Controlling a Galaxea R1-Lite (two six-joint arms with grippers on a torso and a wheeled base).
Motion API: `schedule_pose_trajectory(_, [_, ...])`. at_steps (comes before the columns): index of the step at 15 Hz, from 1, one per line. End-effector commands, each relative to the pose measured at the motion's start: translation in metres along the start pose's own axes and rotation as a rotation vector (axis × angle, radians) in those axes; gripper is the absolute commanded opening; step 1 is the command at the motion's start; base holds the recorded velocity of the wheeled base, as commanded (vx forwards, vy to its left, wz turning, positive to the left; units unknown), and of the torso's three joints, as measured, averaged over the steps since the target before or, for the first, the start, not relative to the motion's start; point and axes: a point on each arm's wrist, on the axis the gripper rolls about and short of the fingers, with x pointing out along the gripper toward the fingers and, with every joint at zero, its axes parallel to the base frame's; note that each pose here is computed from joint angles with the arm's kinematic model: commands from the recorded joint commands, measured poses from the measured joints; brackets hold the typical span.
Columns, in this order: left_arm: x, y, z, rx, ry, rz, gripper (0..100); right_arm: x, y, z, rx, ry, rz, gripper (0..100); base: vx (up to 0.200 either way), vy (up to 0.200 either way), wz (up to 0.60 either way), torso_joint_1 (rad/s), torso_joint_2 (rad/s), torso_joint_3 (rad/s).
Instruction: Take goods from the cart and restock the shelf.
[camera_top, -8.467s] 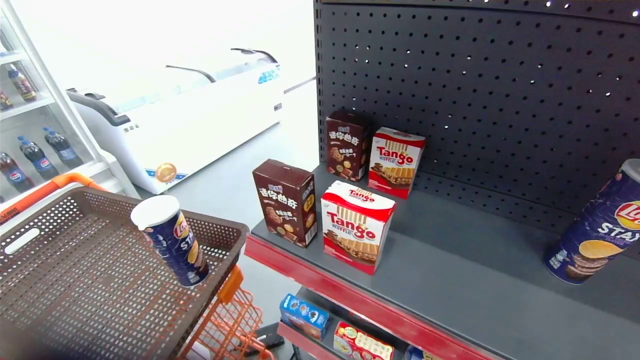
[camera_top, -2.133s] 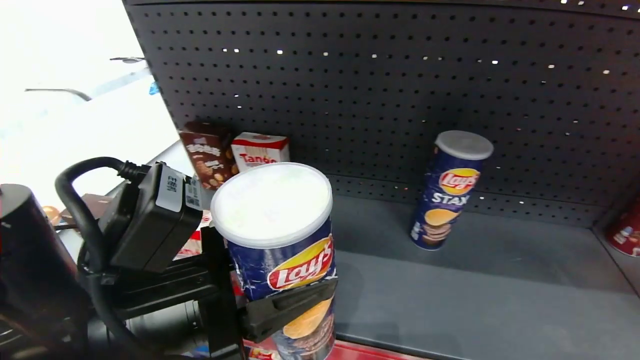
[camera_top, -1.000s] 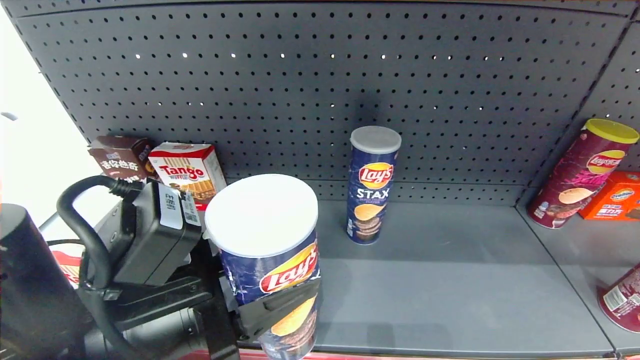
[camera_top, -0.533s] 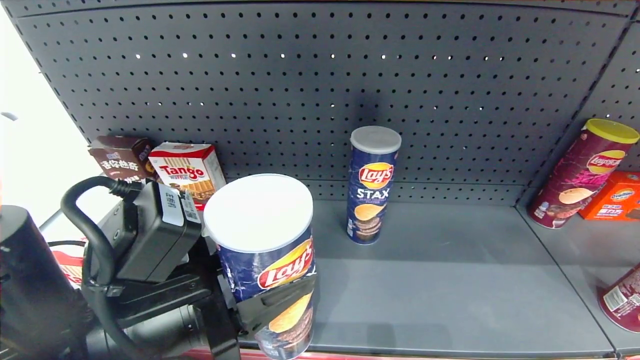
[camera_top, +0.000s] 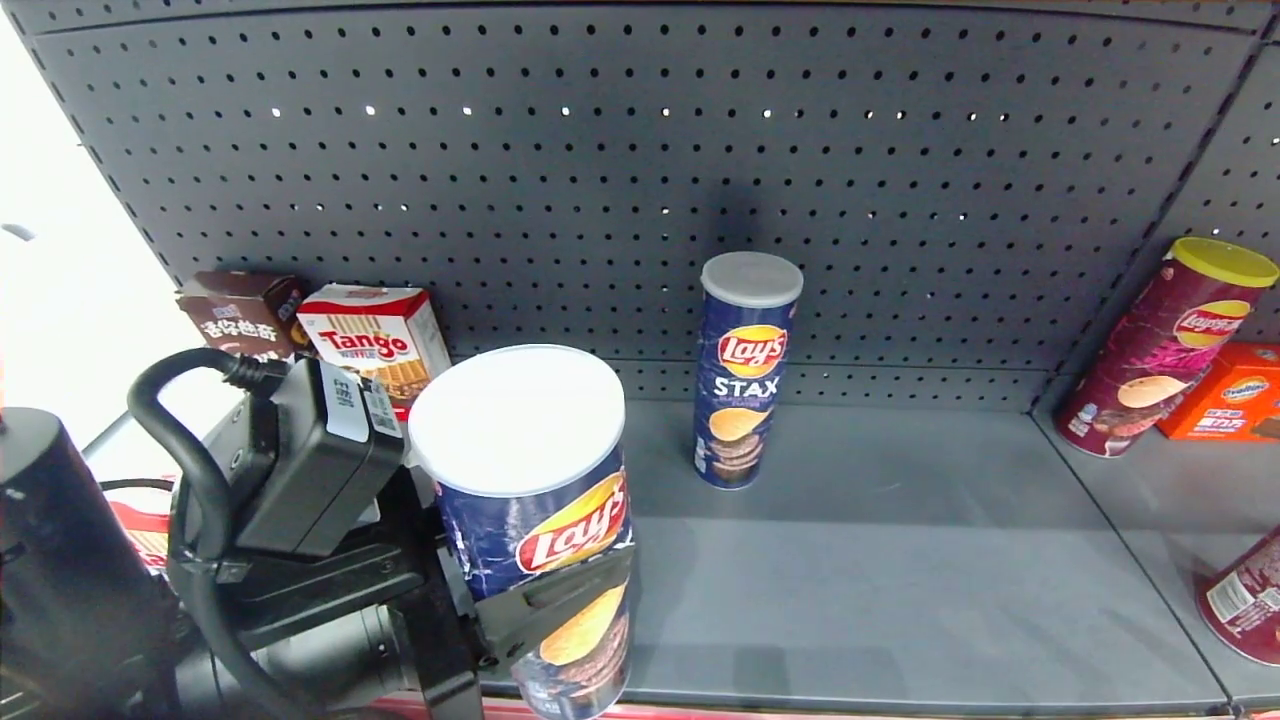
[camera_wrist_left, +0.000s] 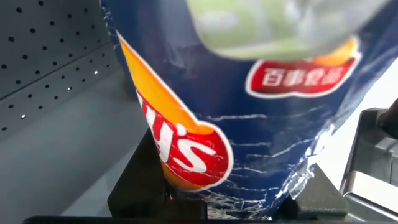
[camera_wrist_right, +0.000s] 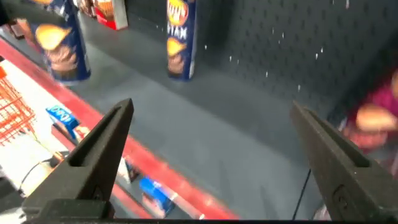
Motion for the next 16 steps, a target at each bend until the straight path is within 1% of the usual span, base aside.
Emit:
schedule_pose_trajectory(1, [-0.002, 0.002, -0.002, -0.003, 0.006, 0.011, 0, 0.047, -0.021, 0.021, 0.001, 0.05, 0.127, 100, 0.0, 0.0, 0.0, 0.0, 0.0, 0.0])
schedule_pose_trajectory(2, [-0.002, 0.003, -0.002, -0.004, 0.007, 0.015, 0, 0.049, -0.021, 0.021, 0.002, 0.051, 0.133, 100, 0.0, 0.0, 0.0, 0.0, 0.0, 0.0])
schedule_pose_trajectory(3, [-0.003, 0.006, -0.002, -0.005, 0.005, 0.032, 0, 0.065, -0.023, 0.022, 0.011, 0.085, 0.151, 100, 0.0, 0.0, 0.0, 0.0, 0.0, 0.0])
schedule_pose_trajectory(4, [-0.004, 0.008, -0.002, -0.007, 0.006, 0.043, 0, 0.075, -0.023, 0.021, 0.012, 0.088, 0.156, 100, 0.0, 0.0, 0.0, 0.0, 0.0, 0.0])
schedule_pose_trajectory(5, [-0.005, 0.011, -0.003, -0.009, 0.008, 0.054, 0, 0.084, -0.023, 0.024, 0.008, 0.071, 0.157, 100, 0.0, 0.0, 0.0, 0.0, 0.0, 0.0])
schedule_pose_trajectory(7, [-0.008, 0.01, -0.004, -0.009, 0.007, 0.046, 0, 0.101, -0.021, 0.03, 0.001, 0.052, 0.157, 100, 0.0, 0.0, 0.0, 0.0, 0.0, 0.0])
schedule_pose_trajectory(9, [-0.008, 0.01, -0.004, -0.009, 0.009, 0.043, 0, 0.121, -0.017, 0.038, 0.01, 0.053, 0.194, 100, 0.0, 0.0, 0.0, 0.0, 0.0, 0.0])
schedule_pose_trajectory(11, [-0.008, 0.01, -0.004, -0.011, 0.009, 0.043, 0, 0.13, -0.017, 0.042, 0.011, 0.055, 0.202, 100, 0.0, 0.0, 0.0, 0.0, 0.0, 0.0])
schedule_pose_trajectory(12, [-0.008, 0.01, -0.004, -0.031, 0.008, 0.041, 0, 0.137, -0.016, 0.044, 0.01, 0.056, 0.22, 100, 0.0, 0.0, 0.0, 0.0, 0.0, 0.0])
schedule_pose_trajectory(13, [-0.009, 0.01, -0.004, -0.041, 0.005, 0.042, 0, 0.143, -0.015, 0.044, 0.01, 0.061, 0.229, 100, 0.0, 0.0, 0.0, 0.0, 0.0, 0.0])
schedule_pose_trajectory(16, [-0.01, 0.01, -0.006, -0.044, 0.012, 0.043, 0, 0.154, -0.012, 0.04, 0.011, 0.085, 0.256, 100, 0.0, 0.0, 0.0, 0.0, 0.0, 0.0])
